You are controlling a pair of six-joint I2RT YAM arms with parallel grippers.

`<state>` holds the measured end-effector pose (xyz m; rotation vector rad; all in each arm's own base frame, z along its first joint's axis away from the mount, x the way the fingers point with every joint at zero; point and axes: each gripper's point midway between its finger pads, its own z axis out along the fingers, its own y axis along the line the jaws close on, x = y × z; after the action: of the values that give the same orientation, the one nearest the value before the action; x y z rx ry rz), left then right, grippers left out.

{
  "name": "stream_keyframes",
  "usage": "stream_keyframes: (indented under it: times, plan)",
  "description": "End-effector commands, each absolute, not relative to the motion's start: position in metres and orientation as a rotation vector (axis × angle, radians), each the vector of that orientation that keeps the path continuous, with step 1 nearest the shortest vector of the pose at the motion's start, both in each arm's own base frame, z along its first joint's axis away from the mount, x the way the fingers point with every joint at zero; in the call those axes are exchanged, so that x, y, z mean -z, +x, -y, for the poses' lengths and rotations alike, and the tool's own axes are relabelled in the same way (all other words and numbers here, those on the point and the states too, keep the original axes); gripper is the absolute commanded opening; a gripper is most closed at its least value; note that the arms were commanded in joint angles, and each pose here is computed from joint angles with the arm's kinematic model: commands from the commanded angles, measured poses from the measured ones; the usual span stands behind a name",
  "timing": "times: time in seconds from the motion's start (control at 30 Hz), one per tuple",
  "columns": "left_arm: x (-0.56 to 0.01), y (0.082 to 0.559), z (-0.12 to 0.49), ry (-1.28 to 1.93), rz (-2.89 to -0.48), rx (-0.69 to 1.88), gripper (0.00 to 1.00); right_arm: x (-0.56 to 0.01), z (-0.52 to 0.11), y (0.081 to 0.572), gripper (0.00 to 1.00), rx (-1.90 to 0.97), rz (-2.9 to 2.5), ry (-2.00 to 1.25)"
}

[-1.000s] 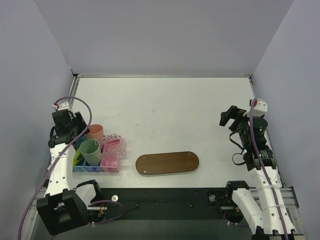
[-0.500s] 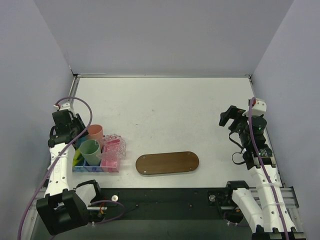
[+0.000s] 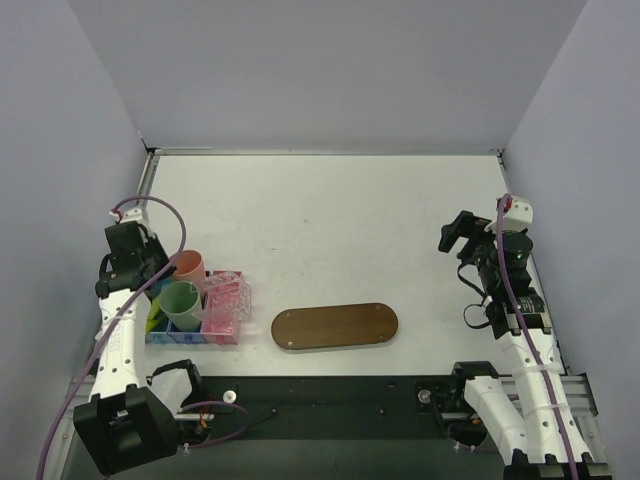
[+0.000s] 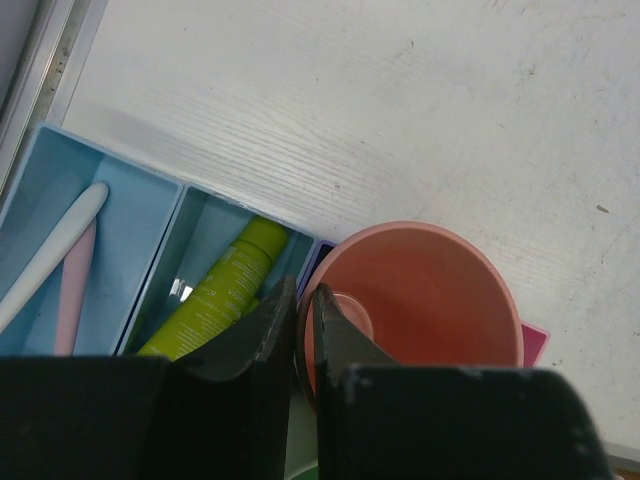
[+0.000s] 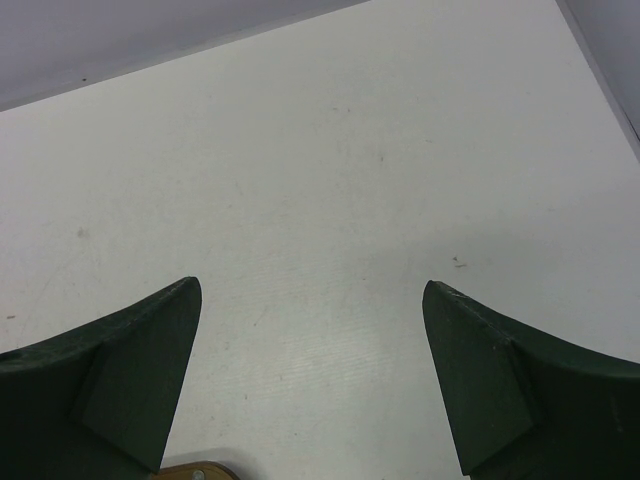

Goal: Prepare toiletry sets of a toothbrush and toothpaste on the tray

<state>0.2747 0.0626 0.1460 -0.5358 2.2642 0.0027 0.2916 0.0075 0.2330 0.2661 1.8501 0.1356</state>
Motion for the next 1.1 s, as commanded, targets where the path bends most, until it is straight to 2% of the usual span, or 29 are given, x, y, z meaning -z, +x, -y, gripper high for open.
stream_keyframes:
  times: [0.0, 0.1, 1.07]
  plan:
    - [-0.175, 0.280, -0.066, -0.520, -2.188, -0.022, 0.10, -0.252, -0.005, 0.296, 0.87, -0.125, -1.795, 0.269]
    - [-0.179, 0.280, -0.066, -0.515, -2.173, -0.025, 0.00, -0.251, -0.004, 0.296, 0.87, -0.123, -1.798, 0.270]
    - [-0.230, 0.276, -0.081, -0.496, -1.924, -0.145, 0.00, -0.251, -0.006, 0.297, 0.87, -0.133, -1.803, 0.273]
